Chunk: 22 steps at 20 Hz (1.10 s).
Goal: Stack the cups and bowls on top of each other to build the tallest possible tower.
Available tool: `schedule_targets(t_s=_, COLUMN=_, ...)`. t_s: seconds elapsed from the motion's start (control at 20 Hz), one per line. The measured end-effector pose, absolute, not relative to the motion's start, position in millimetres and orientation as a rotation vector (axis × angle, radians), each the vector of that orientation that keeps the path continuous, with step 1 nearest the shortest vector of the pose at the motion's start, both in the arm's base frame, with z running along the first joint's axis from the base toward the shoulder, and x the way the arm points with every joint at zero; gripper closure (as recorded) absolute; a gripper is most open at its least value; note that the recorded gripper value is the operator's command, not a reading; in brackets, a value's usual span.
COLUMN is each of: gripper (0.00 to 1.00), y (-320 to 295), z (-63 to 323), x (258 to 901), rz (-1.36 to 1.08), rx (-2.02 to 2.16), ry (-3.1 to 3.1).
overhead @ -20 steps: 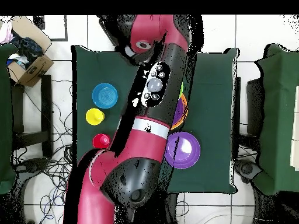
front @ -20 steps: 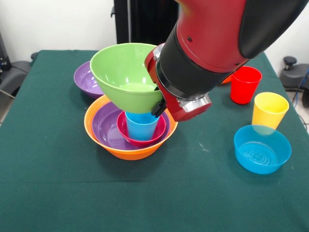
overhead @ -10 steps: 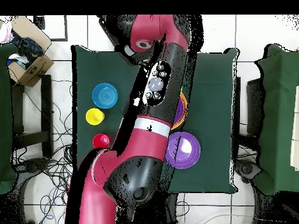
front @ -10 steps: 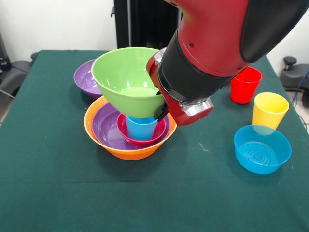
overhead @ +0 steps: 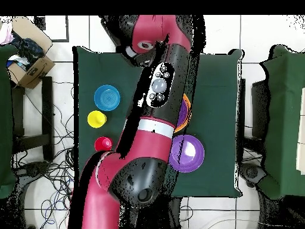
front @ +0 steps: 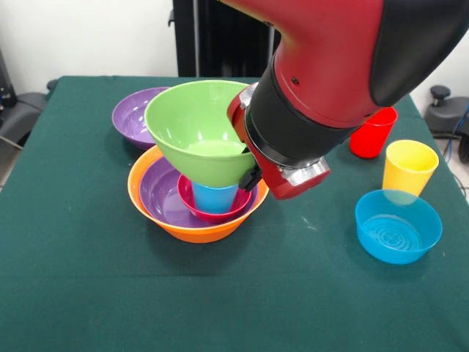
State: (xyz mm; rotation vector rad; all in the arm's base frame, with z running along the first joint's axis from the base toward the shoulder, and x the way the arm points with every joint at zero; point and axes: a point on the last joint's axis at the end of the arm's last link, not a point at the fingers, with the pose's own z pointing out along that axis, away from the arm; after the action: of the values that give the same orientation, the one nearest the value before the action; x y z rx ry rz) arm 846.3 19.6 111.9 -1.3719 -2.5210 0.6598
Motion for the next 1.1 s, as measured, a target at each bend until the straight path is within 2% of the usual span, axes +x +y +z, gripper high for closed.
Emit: schedule_targets(t_s=1.1, gripper=1.0, y=19.9, z=114.6, x=848.6, rz=0.666, rx=-1.369, ry=-2.532)
